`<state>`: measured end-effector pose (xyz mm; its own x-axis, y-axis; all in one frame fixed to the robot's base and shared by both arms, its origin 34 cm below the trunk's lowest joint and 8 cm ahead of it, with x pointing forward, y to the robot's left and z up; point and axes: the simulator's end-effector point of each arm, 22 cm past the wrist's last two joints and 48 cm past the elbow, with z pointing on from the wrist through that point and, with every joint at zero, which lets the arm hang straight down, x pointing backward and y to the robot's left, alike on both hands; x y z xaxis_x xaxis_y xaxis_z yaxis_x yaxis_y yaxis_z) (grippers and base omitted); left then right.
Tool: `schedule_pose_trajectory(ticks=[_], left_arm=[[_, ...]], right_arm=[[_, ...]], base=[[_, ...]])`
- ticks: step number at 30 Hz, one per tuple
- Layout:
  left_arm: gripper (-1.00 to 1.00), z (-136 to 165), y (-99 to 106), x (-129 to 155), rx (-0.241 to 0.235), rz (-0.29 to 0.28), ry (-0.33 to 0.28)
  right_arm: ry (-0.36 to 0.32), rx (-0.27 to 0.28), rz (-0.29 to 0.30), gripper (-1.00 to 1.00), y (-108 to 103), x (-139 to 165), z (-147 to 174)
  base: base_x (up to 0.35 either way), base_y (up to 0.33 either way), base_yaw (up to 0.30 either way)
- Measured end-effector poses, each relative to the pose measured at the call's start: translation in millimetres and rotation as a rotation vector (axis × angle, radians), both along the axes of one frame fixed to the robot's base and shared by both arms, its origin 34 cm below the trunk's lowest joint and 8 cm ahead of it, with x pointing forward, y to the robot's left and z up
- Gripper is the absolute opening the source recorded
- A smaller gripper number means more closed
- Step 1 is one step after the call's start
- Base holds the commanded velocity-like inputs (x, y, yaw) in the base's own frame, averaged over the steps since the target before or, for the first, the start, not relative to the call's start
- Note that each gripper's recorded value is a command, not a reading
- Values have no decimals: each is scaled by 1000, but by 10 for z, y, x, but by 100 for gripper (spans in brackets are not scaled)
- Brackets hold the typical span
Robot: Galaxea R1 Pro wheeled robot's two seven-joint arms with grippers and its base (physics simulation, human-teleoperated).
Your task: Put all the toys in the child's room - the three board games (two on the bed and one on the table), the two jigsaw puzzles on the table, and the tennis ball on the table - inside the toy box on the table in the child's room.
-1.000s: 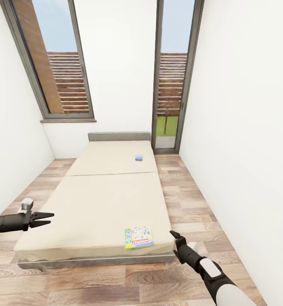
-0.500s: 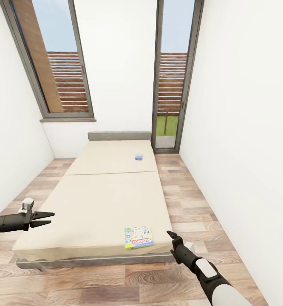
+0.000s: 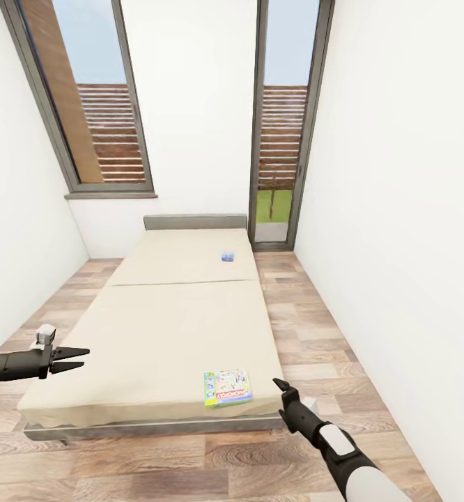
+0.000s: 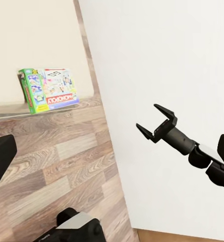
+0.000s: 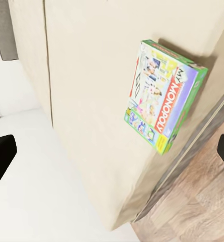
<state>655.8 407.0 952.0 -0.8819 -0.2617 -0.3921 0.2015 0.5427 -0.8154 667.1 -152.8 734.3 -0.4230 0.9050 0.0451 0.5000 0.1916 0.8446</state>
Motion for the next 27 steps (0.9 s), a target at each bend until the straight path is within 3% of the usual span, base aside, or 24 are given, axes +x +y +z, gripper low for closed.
schedule_pose_trajectory(ticks=[27], left_arm=[[100,-334,5,53,-7,6,-7]], right_arm=[[-11,-8,-7,100,61,57,-340]], base=[[0,0,0]])
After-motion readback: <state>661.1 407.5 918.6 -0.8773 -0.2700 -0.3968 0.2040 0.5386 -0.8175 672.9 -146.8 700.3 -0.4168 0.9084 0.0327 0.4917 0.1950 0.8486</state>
